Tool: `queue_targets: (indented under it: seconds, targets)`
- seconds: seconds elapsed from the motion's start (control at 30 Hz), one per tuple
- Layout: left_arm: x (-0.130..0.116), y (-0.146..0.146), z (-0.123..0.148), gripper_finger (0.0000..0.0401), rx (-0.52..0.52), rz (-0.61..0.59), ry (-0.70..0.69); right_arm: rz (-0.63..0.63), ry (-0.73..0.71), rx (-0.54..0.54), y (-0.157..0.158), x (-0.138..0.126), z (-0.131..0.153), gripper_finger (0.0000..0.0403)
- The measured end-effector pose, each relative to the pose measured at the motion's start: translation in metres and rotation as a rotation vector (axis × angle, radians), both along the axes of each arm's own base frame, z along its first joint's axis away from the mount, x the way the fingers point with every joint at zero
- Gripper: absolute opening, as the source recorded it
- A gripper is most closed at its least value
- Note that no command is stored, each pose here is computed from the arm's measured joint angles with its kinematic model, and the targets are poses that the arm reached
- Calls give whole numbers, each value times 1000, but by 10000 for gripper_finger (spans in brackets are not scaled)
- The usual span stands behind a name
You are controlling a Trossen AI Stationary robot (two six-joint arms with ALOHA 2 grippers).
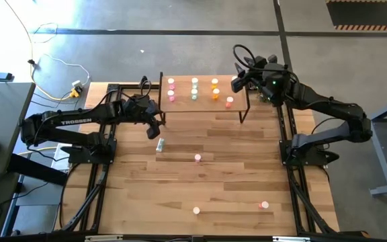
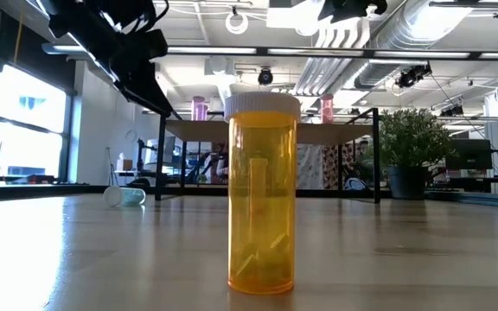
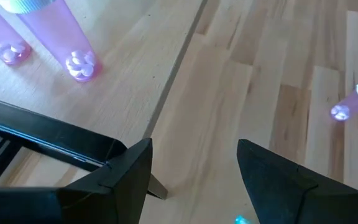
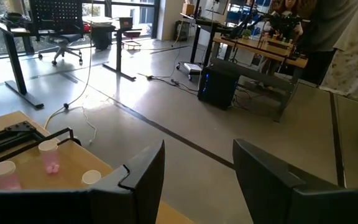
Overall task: Pick and place medicine bottles onto shelf by color
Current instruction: Adjust the orange pill bottle
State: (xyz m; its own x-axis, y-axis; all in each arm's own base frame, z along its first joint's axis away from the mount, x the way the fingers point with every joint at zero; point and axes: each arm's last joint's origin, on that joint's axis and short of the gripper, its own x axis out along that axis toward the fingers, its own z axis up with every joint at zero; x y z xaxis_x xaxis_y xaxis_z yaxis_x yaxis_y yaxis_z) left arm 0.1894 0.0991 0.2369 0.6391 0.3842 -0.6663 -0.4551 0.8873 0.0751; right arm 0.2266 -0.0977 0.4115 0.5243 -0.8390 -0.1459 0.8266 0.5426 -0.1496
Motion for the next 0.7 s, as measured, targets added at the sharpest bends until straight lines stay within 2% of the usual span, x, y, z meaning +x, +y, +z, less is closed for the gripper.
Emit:
queue_targets:
  seconds: [0.27, 0.5, 0.7]
  targets:
    - [-6, 9, -1, 225, 0, 52, 12, 18, 12, 23, 1, 0, -3, 181]
    - [-7, 11, -1, 225, -13, 48, 4, 51, 6, 47, 1, 1, -4, 181]
    - [-5, 7, 0, 225, -47, 45, -19, 190, -3, 163, 5, 2, -11, 181]
